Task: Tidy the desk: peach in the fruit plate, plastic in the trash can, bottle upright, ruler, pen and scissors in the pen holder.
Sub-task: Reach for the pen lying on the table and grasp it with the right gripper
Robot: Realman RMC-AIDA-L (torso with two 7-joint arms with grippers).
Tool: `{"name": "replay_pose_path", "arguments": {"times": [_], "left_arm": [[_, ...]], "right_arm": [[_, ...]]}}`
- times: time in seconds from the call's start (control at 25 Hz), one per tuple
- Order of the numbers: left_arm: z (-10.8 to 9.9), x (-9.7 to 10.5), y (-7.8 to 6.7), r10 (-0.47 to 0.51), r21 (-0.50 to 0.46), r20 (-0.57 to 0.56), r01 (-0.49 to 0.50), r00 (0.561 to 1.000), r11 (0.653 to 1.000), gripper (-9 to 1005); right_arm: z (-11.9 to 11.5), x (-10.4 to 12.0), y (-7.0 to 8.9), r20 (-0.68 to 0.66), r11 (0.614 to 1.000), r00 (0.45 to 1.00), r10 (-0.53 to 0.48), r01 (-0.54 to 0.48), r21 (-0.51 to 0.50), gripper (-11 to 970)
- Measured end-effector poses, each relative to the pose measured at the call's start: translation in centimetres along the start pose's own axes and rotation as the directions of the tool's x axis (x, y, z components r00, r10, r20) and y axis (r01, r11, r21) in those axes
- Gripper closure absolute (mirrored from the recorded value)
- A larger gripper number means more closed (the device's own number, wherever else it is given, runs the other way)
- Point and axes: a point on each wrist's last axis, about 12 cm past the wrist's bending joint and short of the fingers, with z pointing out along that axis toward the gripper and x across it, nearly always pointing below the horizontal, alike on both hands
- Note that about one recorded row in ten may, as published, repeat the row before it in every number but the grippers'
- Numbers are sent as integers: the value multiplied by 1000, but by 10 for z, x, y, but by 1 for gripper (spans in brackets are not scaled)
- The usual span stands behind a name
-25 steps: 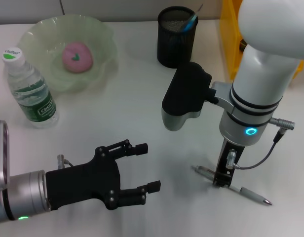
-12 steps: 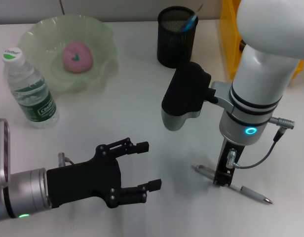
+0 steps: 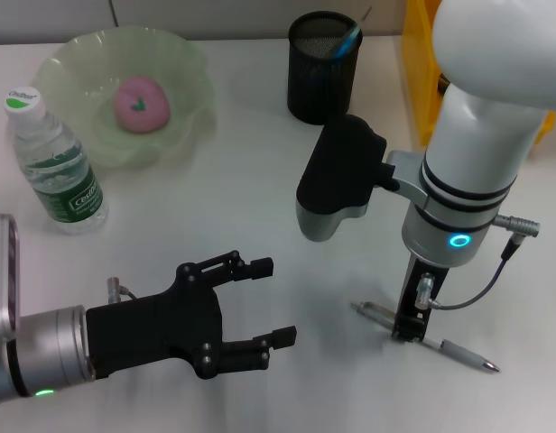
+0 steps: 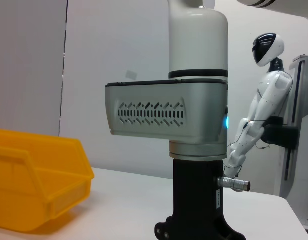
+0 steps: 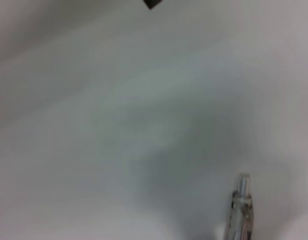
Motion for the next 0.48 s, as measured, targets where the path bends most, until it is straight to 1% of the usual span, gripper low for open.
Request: {"name": "replay_pose_path", "arguments": {"times": [0.48], "left_arm": [[0, 0, 0, 0, 1, 1, 0, 1000, 1000, 184]], "right_arm": [[2, 0, 1, -7, 1000, 1000, -7, 7, 2, 789]]}}
